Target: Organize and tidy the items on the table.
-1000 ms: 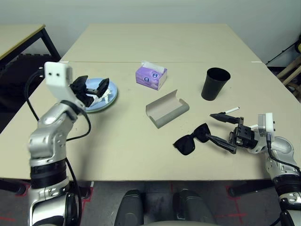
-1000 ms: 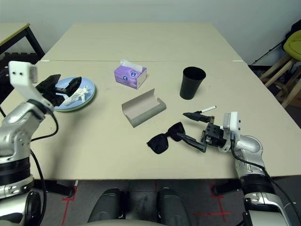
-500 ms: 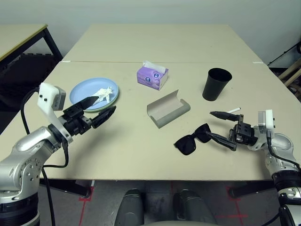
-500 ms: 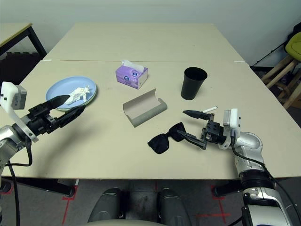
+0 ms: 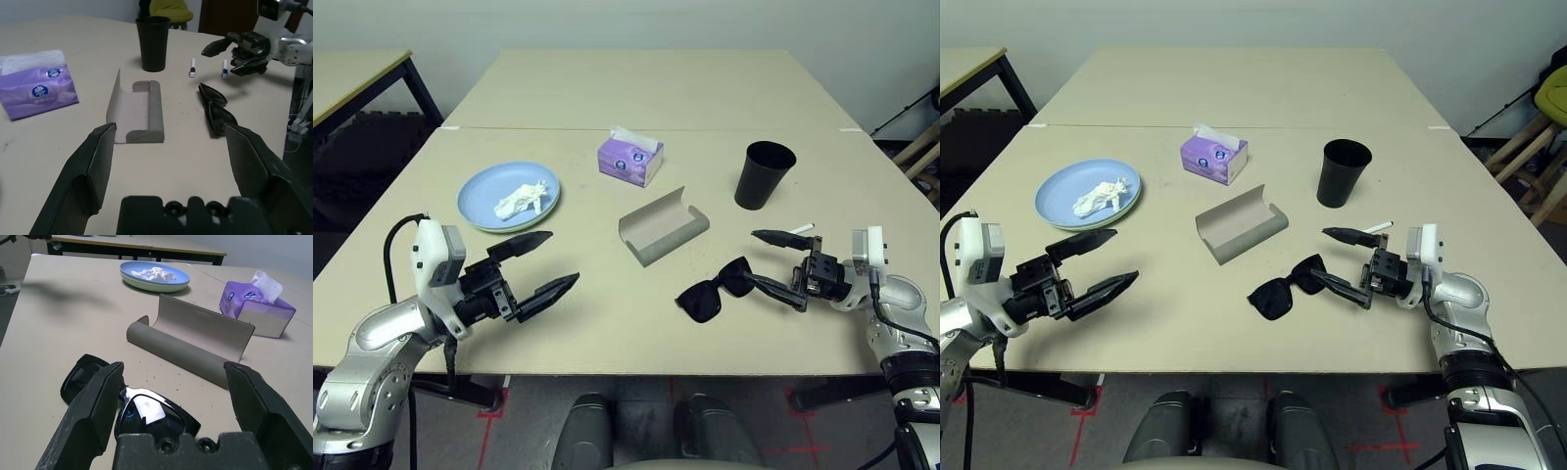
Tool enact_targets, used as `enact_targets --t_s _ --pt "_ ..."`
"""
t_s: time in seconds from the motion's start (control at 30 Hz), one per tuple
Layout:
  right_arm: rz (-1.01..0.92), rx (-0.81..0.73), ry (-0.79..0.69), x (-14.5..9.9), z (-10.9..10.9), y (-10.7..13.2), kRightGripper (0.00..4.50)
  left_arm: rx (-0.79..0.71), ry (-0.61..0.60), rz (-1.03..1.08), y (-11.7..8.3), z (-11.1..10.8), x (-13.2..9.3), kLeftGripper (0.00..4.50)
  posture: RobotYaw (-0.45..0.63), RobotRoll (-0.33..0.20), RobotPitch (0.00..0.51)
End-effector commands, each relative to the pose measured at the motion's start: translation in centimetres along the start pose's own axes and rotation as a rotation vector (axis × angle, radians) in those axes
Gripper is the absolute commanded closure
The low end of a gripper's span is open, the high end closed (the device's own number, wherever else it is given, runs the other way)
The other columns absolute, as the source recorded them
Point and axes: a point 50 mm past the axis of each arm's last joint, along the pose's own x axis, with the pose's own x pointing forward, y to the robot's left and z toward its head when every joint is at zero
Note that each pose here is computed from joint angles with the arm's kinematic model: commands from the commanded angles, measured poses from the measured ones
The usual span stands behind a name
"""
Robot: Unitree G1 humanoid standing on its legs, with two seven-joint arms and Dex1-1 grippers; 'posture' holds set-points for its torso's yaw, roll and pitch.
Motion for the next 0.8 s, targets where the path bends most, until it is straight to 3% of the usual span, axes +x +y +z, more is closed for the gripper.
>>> enact_targets --t_s 0.03,0.23,0.53,0.8 --pt "-0.019 -0.018 0.002 -0.5 0.3 -0.4 0.00 0.013 -0.010 -0.082 -1.0 0.1 0.3 0.03 0.15 0.000 0.051" --pt "-0.015 -0.019 0.000 -0.3 0.4 -0.4 0.00 0.055 0.078 -0.206 -2.1 -1.1 -0.1 0.03 0.15 0.000 0.051" --pt "-0.017 -0.027 0.005 -0.6 0.5 -0.5 0.00 0.066 0.054 -0.206 -1.7 -1.2 0.1 0.03 0.14 0.000 0.050" --pt "-0.026 -0.066 0.014 -0.6 2.6 -2.0 0.00 0.098 0.023 -0.135 -0.6 -1.0 0.1 0.03 0.14 0.000 0.046"
